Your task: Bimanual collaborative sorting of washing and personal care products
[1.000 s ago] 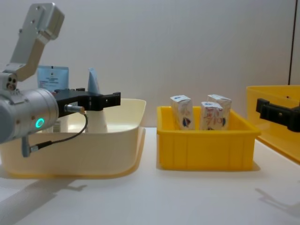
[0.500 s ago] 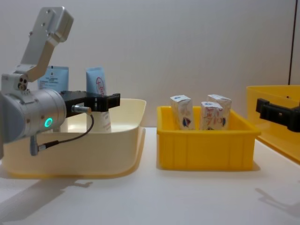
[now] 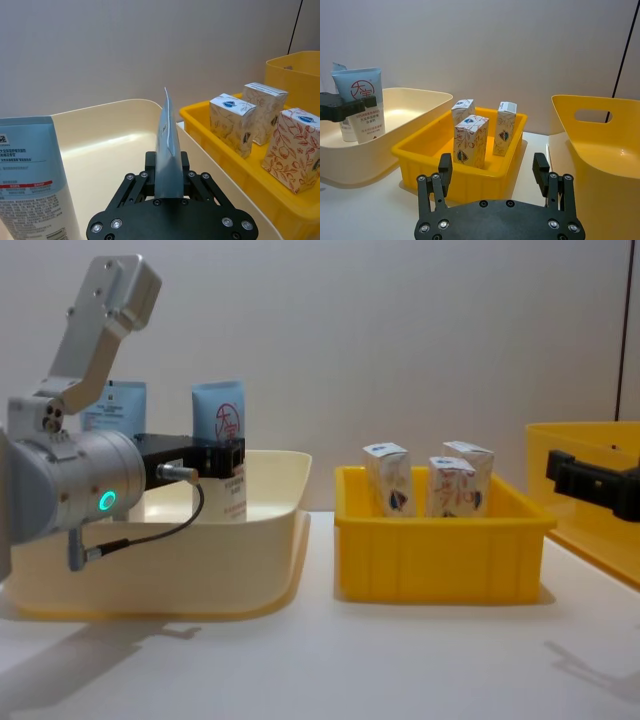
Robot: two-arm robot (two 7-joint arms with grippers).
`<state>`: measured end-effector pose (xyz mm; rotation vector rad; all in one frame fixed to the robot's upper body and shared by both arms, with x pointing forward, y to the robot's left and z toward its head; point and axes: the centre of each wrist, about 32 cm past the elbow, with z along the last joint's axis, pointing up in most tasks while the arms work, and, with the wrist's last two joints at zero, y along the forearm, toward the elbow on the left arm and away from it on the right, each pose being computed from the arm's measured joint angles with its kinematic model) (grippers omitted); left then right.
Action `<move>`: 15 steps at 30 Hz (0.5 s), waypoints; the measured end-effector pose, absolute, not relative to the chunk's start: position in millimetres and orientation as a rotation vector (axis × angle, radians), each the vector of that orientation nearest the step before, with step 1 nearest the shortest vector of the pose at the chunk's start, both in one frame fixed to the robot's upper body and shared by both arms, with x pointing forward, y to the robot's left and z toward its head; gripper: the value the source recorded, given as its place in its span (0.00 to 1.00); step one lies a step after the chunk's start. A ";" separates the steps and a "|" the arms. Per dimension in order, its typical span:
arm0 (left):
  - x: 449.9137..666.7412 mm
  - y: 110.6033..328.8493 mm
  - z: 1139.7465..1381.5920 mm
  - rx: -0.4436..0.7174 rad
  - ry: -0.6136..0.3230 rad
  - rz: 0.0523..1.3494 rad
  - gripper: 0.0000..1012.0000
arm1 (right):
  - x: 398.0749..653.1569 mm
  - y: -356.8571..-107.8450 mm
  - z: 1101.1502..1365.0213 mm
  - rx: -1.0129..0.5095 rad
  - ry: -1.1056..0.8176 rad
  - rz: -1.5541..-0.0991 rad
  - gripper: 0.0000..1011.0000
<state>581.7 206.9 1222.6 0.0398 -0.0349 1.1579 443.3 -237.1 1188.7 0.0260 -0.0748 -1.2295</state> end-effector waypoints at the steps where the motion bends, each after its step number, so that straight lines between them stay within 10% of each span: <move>1: 581.6 207.6 1222.6 0.036 -0.039 1.154 0.25 | 443.3 -237.1 1188.7 0.026 -0.075 -1.229 0.99; 15: 582.6 219.7 1231.7 -0.070 -0.126 1.057 0.24 | 443.3 -237.1 1188.7 0.026 -0.075 -1.229 0.99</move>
